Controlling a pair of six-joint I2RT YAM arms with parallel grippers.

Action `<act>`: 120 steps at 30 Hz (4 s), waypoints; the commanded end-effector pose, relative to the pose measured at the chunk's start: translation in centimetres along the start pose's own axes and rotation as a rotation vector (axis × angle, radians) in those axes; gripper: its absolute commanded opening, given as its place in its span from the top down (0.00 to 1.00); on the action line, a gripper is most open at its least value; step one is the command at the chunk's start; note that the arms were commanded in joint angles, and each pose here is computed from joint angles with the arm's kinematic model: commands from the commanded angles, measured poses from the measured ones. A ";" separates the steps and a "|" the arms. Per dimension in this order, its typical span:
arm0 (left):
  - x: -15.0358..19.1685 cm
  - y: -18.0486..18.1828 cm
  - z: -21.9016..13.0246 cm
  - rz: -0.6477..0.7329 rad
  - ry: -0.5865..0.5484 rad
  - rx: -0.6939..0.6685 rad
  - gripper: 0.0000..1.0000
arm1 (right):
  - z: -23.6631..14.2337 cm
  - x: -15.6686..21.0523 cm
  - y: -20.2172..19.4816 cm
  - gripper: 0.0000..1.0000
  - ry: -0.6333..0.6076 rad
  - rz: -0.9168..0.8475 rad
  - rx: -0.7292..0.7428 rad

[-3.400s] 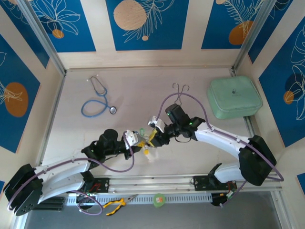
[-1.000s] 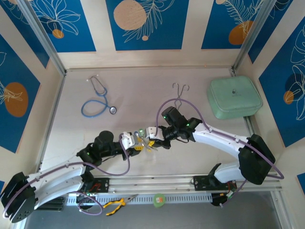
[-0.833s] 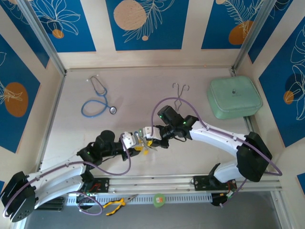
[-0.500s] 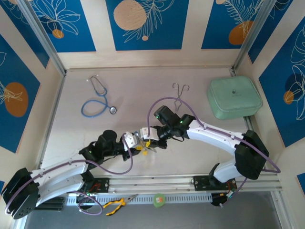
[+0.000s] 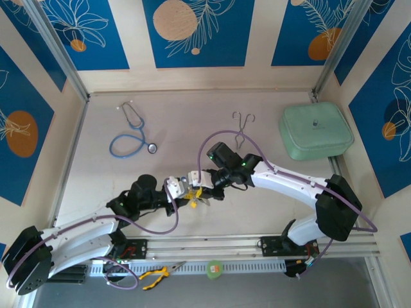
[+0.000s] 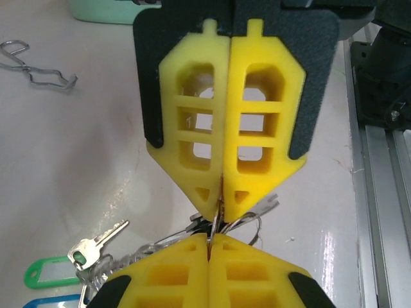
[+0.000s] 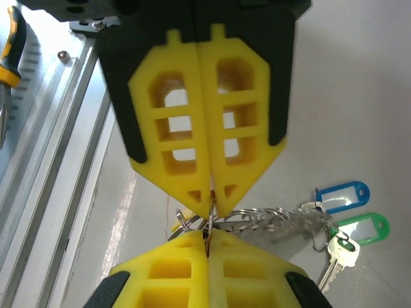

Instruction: Put the keys on the keyring

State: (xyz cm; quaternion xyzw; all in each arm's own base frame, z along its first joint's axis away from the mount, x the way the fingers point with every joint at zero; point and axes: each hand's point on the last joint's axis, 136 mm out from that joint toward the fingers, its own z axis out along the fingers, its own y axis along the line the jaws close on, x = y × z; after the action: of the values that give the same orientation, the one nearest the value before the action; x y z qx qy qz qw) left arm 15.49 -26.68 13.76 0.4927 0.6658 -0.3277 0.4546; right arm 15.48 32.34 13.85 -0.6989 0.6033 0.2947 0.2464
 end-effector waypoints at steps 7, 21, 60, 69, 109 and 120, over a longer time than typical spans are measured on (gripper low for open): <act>-2.8 -0.7 -0.1 0.005 -0.197 0.029 1.00 | -2.1 -0.9 1.0 0.69 -0.256 0.041 -0.056; -2.9 -1.4 -0.1 0.011 -0.235 0.072 1.00 | -0.6 -0.1 0.9 0.80 -0.219 0.015 -0.057; -1.3 -2.1 0.4 0.009 -0.172 0.110 1.00 | 0.2 0.2 1.5 0.77 -0.227 -0.117 -0.015; -1.1 -1.2 0.4 0.000 -0.162 0.060 0.79 | -0.2 -0.6 1.1 1.00 -0.229 -0.097 -0.015; -1.2 -0.9 0.3 -0.025 -0.112 0.048 1.00 | -1.3 -1.1 0.1 0.75 -0.104 0.040 -0.023; -1.7 -0.6 0.0 -0.079 -0.222 0.022 1.00 | -0.3 0.8 0.8 0.72 -0.122 0.072 -0.050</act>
State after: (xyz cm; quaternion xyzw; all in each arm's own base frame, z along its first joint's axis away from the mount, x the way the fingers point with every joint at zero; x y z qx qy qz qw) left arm 15.07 -27.07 13.39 0.4450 0.6501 -0.3870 0.4791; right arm 15.20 30.77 12.70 -0.6670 0.6188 0.3358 0.2439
